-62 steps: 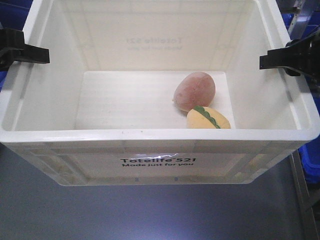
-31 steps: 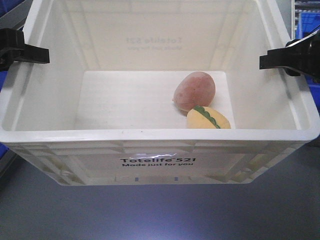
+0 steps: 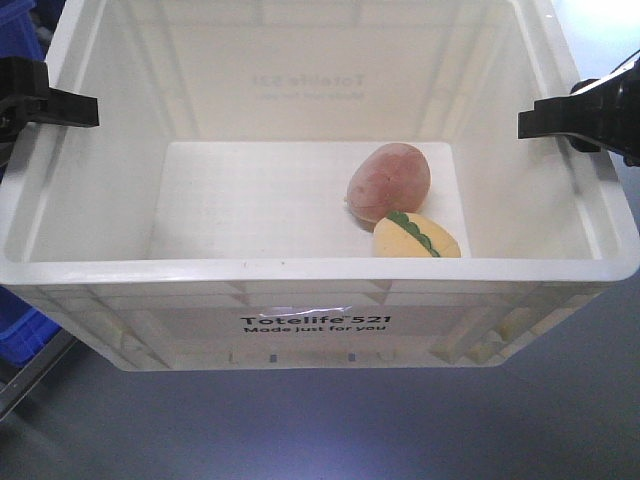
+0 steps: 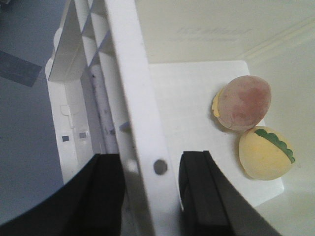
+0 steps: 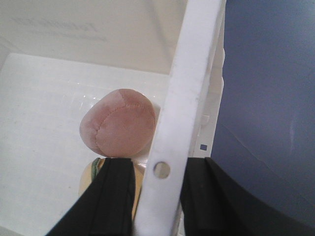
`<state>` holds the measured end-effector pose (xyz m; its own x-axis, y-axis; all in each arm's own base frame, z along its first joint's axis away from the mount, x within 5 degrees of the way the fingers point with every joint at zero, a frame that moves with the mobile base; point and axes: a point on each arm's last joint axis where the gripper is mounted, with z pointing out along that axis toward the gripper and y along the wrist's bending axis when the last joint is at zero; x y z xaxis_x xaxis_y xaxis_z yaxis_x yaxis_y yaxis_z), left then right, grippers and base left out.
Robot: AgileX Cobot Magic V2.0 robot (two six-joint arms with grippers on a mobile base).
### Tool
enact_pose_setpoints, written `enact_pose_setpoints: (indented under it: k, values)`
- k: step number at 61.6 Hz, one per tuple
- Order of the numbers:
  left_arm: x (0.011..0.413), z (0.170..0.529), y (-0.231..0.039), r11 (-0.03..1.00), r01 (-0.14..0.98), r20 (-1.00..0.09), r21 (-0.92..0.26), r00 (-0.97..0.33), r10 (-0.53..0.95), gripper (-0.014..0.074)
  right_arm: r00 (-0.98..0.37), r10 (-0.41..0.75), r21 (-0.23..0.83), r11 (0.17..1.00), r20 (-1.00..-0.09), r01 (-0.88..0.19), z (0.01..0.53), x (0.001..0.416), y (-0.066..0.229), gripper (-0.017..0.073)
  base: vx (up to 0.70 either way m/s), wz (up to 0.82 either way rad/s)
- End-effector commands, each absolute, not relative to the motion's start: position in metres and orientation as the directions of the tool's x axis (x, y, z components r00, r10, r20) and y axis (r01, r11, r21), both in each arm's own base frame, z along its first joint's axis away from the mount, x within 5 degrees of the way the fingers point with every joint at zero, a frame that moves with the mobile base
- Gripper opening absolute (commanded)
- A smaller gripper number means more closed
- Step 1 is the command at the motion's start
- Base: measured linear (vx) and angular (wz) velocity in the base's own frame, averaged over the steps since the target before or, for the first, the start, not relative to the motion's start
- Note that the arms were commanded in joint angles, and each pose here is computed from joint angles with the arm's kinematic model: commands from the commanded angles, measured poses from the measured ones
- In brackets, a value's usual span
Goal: Place moving items into box and shelve
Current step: 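Hold the crate rims with both grippers while driving toward the blue shelving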
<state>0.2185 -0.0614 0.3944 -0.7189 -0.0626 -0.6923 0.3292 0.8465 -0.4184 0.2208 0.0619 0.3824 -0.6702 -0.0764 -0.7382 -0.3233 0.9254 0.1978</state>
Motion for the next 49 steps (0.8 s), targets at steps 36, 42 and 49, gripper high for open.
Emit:
enact_pose_setpoints:
  k: [36,42,49]
  values:
    - [0.2118,0.4272,-0.0699,0.763,0.387,-0.756,-0.518,-0.625,-0.196,0.0003,-0.543,0.03,0.275,0.884,-0.839,-0.377,0.4158,0.214,0.07,-0.0006,0.09,0.33]
    - [0.2118,0.4272,-0.0699,0.763,0.387,-0.756,-0.518,-0.625,-0.196,0.0003,-0.543,0.03,0.275,0.884,-0.839,-0.377,0.4158,0.214,0.07,-0.0006,0.06,0.25]
    - [0.2118,0.4272,-0.0699,0.763,0.387,-0.756,-0.518,-0.625,-0.196,0.0003,-0.543,0.03,0.275,0.884,-0.839,-0.377,0.4158,0.214,0.07,-0.0006,0.06,0.26]
